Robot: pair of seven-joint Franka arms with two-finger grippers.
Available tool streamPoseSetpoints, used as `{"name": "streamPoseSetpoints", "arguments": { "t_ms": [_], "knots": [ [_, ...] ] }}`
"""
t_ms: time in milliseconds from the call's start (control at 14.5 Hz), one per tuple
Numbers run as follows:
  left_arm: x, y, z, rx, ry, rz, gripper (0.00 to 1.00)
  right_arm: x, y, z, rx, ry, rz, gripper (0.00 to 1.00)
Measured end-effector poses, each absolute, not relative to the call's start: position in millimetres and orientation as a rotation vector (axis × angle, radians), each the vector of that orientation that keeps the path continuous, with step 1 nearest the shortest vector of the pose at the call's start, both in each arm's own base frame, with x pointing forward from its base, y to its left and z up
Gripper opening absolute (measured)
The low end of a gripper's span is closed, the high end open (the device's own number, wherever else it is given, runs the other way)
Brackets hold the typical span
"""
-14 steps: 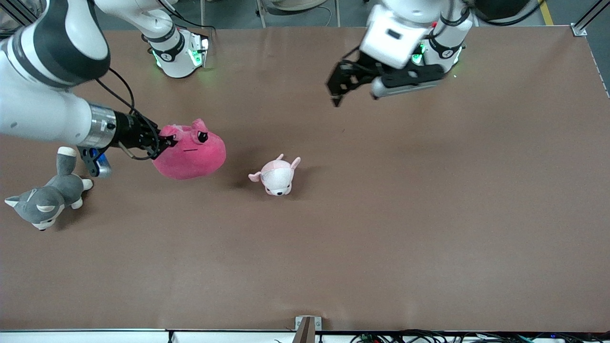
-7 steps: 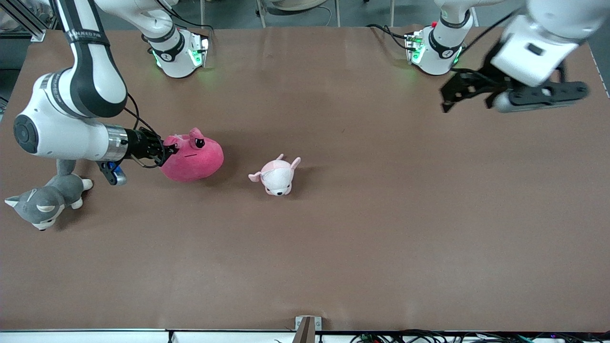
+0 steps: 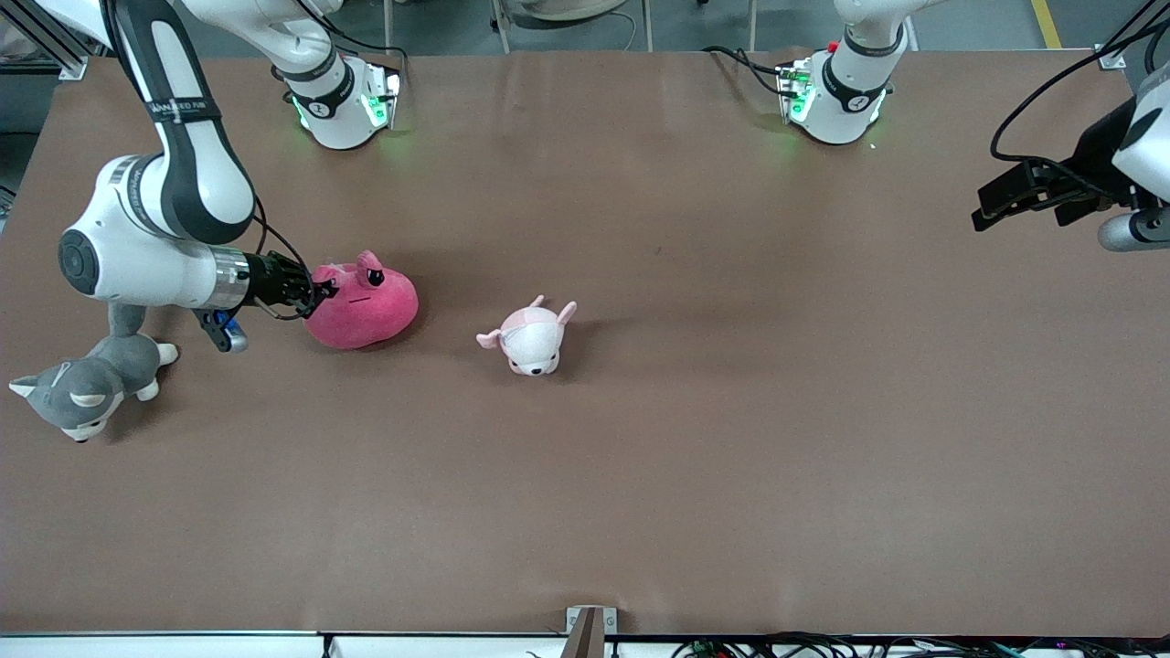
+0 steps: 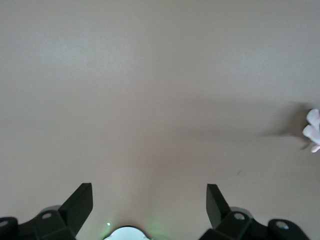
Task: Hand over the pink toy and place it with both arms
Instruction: 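Carry the pink plush with the right gripper while the left gripper withdraws, then lower the pink plush beside the grey cat and open the right gripper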
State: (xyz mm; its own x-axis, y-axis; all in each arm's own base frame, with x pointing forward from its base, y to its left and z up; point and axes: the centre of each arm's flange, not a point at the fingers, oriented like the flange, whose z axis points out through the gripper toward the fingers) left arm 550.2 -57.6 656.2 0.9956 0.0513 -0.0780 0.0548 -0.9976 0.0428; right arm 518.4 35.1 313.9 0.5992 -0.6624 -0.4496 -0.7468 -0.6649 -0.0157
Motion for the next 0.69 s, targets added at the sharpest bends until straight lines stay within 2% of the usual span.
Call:
{"name": "streamPoseSetpoints", "arguments": {
  "t_ms": [276, 553, 622, 691],
  "knots": [
    [536.9, -50.7, 649.7, 3.125, 0.052, -0.080, 1.00, 527.4, 17.7, 321.3, -2.659, 1.038, 0.519, 0.54],
    [522.4, -41.5, 649.6, 3.124, 0.028, -0.035, 1.00, 556.5, -8.0, 363.2, -2.852, 0.676, 0.303, 0.93],
    [522.2, -37.7, 651.1, 3.123, 0.032, -0.027, 1.00, 564.9, -14.6, 377.6, -2.893, 0.566, 0.243, 1.00],
    [522.8, -34.8, 651.5, 3.122, 0.037, -0.022, 1.00, 572.6, -20.5, 392.0, -2.935, 0.451, 0.185, 1.00]
  ]
}}
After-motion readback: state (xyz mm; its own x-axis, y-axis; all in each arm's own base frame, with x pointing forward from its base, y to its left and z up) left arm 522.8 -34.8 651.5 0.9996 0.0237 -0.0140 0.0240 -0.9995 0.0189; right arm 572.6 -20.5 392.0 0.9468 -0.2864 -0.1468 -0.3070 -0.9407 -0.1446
